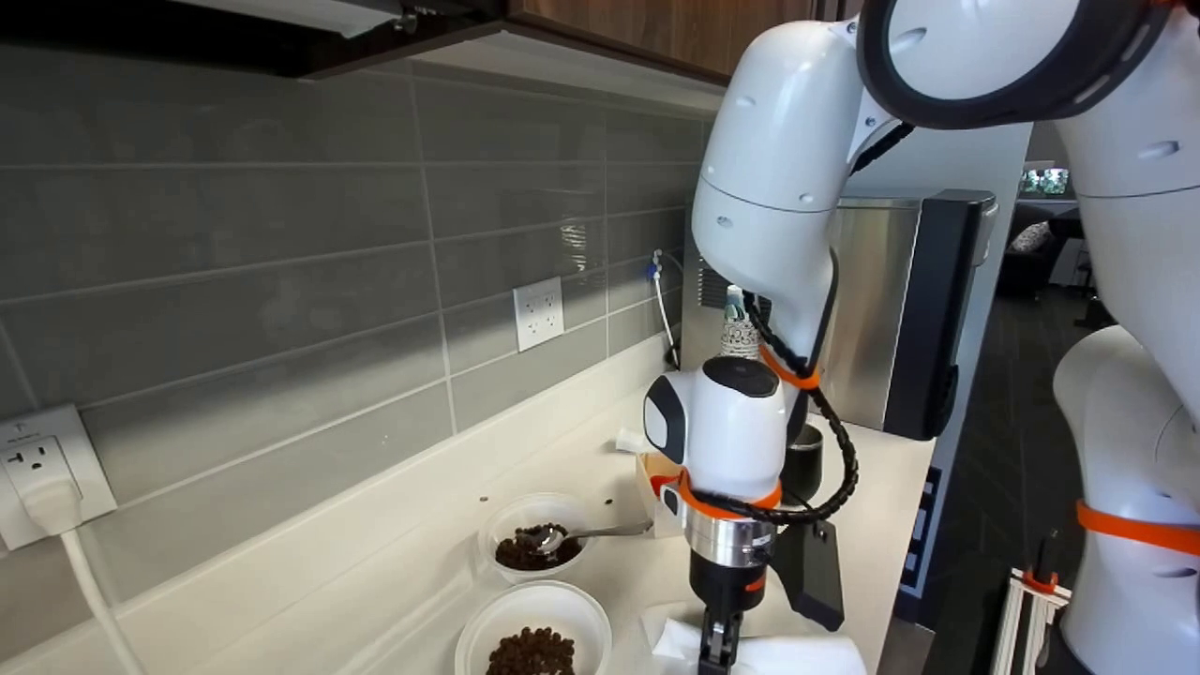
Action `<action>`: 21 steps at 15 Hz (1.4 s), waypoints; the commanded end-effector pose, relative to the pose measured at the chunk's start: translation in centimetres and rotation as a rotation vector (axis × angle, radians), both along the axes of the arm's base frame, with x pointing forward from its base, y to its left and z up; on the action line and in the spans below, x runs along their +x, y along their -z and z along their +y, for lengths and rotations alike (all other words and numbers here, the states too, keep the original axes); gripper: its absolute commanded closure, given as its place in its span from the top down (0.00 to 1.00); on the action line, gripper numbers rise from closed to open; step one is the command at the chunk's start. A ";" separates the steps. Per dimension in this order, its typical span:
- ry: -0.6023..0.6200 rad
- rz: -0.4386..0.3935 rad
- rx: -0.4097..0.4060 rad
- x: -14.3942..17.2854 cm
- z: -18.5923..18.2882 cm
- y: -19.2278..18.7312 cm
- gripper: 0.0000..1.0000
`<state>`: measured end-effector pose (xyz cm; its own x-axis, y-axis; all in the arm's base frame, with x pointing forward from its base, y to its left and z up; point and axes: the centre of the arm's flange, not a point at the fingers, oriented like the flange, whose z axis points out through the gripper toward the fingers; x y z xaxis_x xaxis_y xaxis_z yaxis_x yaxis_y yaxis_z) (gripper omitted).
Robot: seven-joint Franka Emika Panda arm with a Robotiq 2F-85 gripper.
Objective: Use the napkin to wipe the table
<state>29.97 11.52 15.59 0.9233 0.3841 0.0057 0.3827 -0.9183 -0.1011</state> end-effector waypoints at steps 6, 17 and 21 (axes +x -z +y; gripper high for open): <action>0.212 -0.086 -0.004 -0.3 -6.1 -2.6 0.00; 0.229 -0.175 0.099 1.4 -1.7 -5.4 0.00; 0.265 -0.191 0.104 1.8 -1.4 -5.5 0.31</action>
<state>32.08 9.88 20.70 0.9704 0.1571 0.1834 0.1843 -0.9725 -0.1422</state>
